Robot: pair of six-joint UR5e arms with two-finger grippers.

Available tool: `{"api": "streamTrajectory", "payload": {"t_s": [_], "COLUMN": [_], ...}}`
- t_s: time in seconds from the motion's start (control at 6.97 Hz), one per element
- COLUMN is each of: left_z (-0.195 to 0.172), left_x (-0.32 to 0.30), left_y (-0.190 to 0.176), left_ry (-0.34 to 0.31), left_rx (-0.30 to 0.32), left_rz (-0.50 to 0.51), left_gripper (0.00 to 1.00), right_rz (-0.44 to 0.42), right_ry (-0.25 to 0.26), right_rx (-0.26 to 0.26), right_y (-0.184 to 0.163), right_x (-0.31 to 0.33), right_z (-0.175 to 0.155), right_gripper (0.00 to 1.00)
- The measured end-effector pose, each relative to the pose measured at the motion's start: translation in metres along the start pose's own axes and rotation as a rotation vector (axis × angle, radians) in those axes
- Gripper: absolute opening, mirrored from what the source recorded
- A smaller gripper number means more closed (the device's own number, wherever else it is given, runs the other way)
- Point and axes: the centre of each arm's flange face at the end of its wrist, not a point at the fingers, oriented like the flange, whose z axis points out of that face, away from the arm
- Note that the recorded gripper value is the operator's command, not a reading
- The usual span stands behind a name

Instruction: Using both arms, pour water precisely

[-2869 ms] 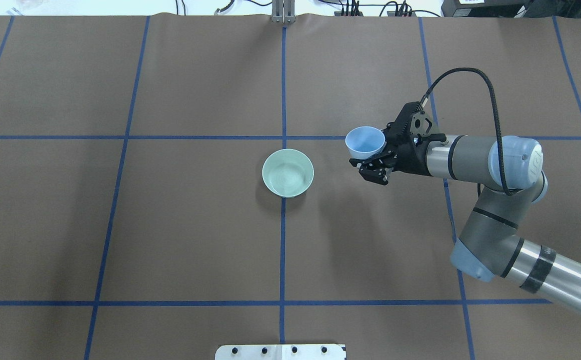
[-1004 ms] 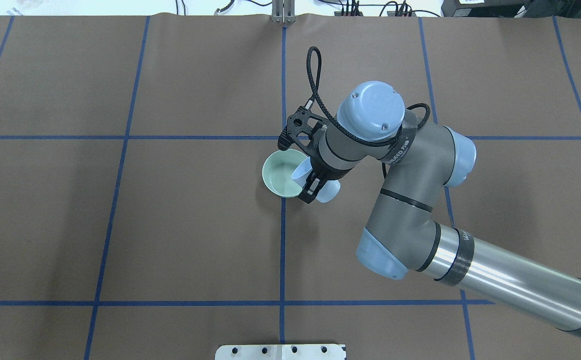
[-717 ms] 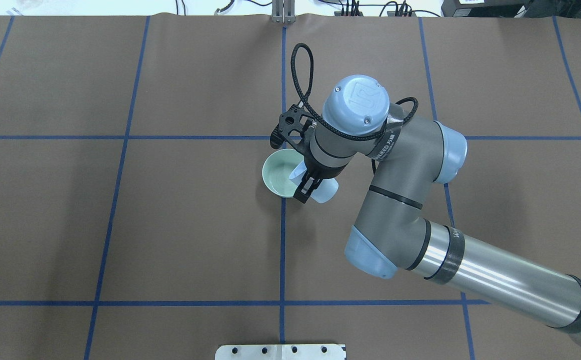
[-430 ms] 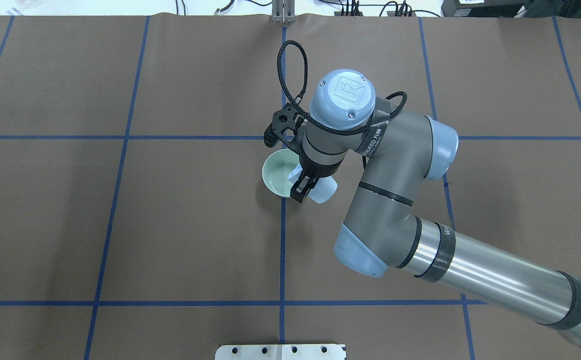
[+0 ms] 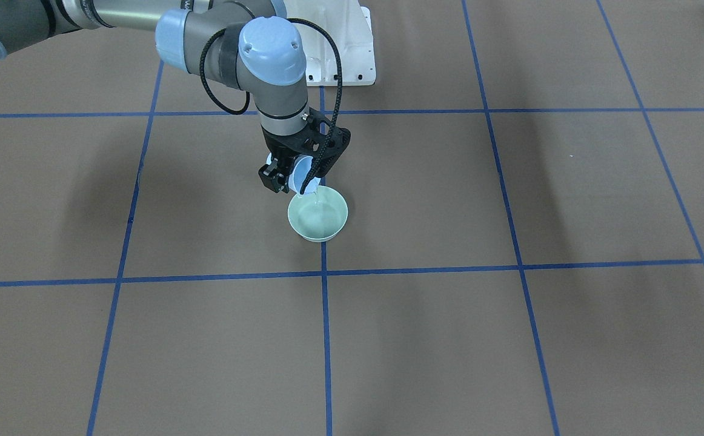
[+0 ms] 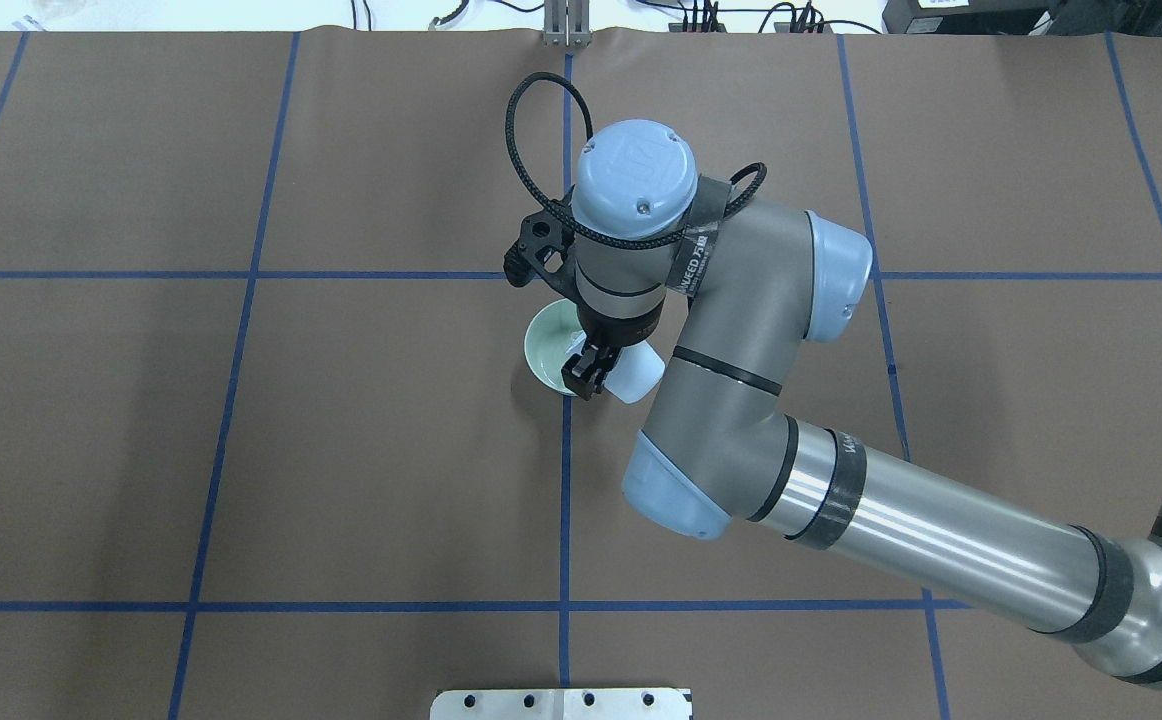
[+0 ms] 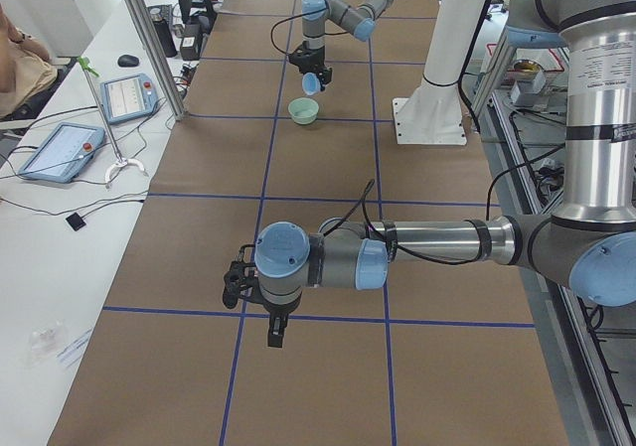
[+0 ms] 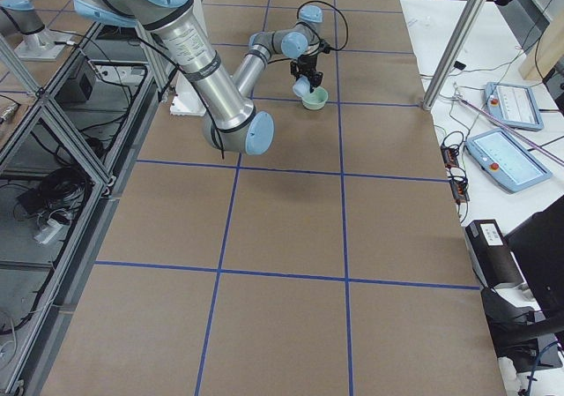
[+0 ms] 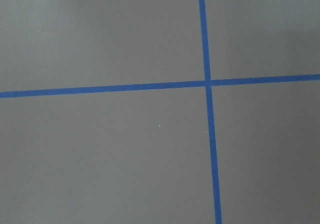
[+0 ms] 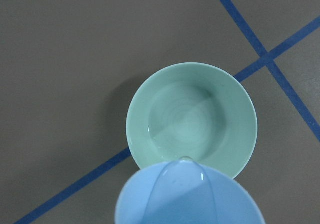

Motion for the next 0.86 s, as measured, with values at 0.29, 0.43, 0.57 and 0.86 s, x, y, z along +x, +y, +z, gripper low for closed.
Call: {"api": "streamTrajectory", "payload": {"t_s": [0.29, 0.43, 0.57, 0.86], "left_z": [0.000, 0.000, -0.001, -0.001], "left_x": [0.000, 0.000, 0.001, 0.001], "left_y": [0.000, 0.000, -0.001, -0.002], "left_ry": [0.000, 0.000, 0.000, 0.000], "left_rx": [0.000, 0.000, 0.001, 0.002], "left_rz": [-0.001, -0.001, 0.001, 0.001], "left_gripper": [1.00, 1.00, 1.00, 1.00], "right_rz": [0.020, 0.032, 0.042, 0.065], "right_ry": [0.014, 0.020, 0.026, 0.049], "right_rx": [-0.051, -0.079, -0.104, -0.161], "right_y": [-0.011, -0.015, -0.016, -0.018], "right_x": [-0.004, -0.006, -0.007, -0.009], "right_z": [-0.004, -0.008, -0.011, -0.018], "right_gripper": [0.00, 0.00, 0.00, 0.00]}}
